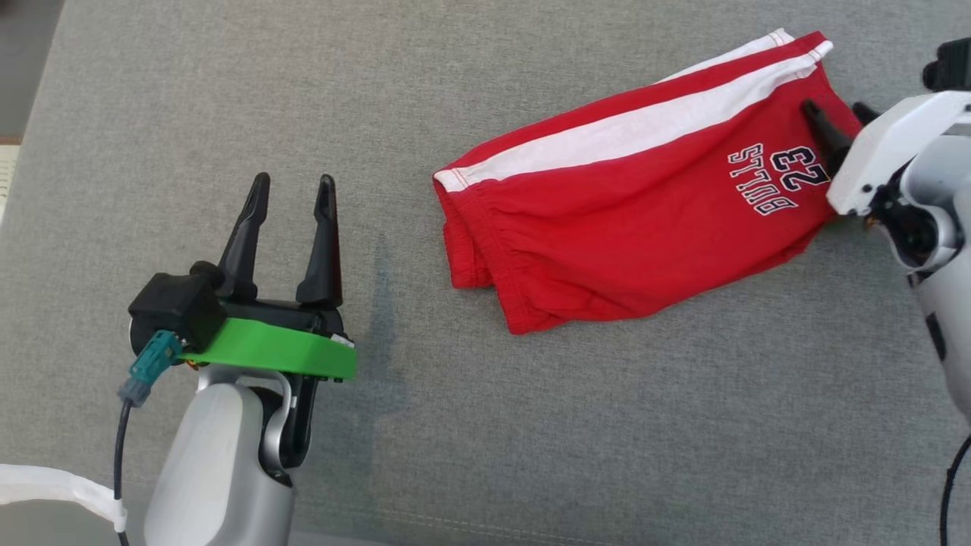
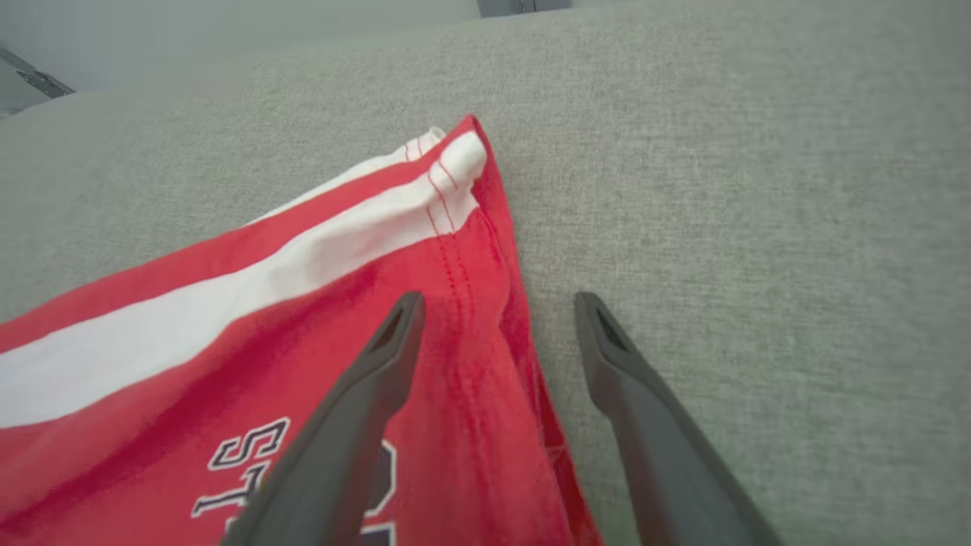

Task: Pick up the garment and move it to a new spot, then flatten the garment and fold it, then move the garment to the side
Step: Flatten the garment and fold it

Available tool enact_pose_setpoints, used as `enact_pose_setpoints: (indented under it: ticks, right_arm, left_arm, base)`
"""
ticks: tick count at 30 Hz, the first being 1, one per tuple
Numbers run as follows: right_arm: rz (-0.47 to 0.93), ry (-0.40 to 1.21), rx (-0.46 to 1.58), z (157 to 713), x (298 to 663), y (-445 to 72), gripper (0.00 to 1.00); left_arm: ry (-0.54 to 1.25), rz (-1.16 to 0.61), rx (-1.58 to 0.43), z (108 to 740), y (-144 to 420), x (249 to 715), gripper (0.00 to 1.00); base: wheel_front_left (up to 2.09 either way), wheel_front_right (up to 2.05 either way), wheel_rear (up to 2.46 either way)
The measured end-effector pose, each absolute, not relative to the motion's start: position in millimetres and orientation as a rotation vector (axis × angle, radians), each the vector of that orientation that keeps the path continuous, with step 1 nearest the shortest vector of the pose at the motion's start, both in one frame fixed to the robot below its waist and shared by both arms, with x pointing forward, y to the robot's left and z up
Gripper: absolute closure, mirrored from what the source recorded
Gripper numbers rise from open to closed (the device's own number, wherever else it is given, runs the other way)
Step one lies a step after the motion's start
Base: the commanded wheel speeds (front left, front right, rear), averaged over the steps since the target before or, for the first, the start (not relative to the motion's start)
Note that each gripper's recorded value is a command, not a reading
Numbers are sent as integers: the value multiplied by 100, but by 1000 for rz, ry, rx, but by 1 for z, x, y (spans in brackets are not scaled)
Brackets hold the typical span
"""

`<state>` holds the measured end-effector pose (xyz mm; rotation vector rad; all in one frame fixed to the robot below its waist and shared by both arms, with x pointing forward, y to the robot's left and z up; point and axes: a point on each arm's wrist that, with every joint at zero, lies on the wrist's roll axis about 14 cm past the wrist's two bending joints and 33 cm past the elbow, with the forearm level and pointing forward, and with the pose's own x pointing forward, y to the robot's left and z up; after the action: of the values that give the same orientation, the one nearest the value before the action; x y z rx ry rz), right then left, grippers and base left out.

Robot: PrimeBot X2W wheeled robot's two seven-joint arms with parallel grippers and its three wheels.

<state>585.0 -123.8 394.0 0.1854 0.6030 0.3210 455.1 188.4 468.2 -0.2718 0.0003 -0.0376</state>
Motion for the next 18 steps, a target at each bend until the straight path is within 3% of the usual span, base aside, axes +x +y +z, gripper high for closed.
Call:
enact_pose_setpoints:
  ticks: [9, 10, 11, 12, 13, 18]
  right_arm:
    - [342, 731, 136, 372, 571, -108, 0]
    - [344, 740, 128, 372, 570, -107, 13]
    - [347, 744, 126, 372, 569, -106, 56]
    - [349, 745, 118, 372, 568, -105, 93]
    - [351, 743, 106, 372, 568, -105, 100]
    - [355, 732, 96, 371, 568, -104, 100]
  left_arm:
    - [-9, -34, -280, 473, 188, 449, 0]
    - [-11, -36, -284, 474, 187, 449, 0]
    - [-12, -37, -286, 474, 186, 449, 0]
    - [-13, -38, -286, 475, 186, 449, 0]
    - [-12, -40, -288, 474, 185, 449, 0]
    - [-4, -46, -297, 471, 182, 449, 0]
  base:
    - [0, 0, 0]
    - [0, 0, 0]
    - [0, 0, 0]
    - [0, 0, 0]
    - [0, 0, 0]
    - [0, 0, 0]
